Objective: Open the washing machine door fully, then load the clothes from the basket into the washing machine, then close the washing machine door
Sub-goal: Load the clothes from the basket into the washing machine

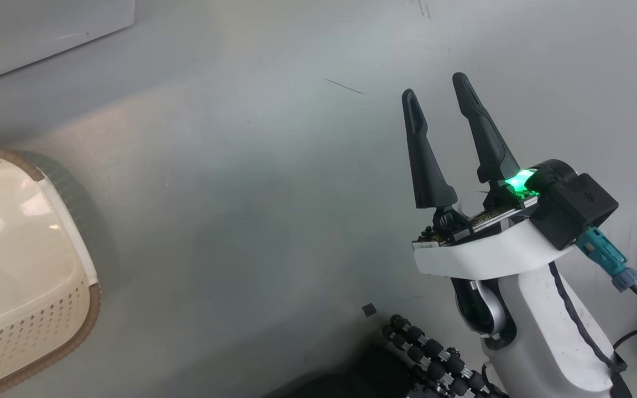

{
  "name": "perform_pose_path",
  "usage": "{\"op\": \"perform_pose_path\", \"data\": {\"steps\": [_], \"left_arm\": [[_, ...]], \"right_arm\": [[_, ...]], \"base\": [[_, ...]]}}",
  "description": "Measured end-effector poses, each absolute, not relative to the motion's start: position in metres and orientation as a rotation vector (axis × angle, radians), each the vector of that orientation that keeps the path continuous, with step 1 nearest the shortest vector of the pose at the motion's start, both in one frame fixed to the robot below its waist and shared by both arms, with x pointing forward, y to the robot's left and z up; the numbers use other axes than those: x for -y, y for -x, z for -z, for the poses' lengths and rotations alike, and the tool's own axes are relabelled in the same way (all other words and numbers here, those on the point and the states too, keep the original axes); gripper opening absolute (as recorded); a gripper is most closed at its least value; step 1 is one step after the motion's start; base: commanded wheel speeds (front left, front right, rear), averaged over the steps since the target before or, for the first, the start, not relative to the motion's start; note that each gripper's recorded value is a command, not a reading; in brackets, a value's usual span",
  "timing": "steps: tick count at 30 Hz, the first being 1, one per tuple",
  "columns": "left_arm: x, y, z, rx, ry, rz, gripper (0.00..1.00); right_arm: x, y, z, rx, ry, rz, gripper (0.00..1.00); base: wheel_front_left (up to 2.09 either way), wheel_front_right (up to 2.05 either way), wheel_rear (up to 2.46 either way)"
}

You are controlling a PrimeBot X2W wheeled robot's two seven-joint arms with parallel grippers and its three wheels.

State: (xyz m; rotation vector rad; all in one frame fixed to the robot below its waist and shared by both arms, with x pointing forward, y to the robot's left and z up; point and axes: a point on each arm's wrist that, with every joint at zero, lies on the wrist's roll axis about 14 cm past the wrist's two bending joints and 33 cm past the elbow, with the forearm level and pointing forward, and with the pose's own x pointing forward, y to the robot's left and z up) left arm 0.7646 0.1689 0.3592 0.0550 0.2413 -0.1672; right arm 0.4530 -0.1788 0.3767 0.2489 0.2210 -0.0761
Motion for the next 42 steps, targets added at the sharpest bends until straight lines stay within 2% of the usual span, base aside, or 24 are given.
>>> {"op": "perform_pose_path", "data": {"steps": [14, 32, 42], "left_arm": [[-0.155, -0.747, -0.372, -0.173, 0.03, 0.183, 1.0], [-0.181, -0.652, -0.381, -0.05, 0.059, 0.078, 1.0], [-0.181, -0.575, -0.377, -0.124, 0.122, 0.019, 1.0]], "right_arm": [[0.179, -0.465, -0.389, -0.168, -0.23, 0.062, 1.0], [0.168, -0.467, -0.406, -0.122, -0.194, 0.018, 1.0], [0.166, -0.46, -0.425, -0.082, -0.168, -0.006, 1.0]], "base": [[0.0, 0.0, 0.0], [0.0, 0.0, 0.0], [0.0, 0.0, 0.0]]}}
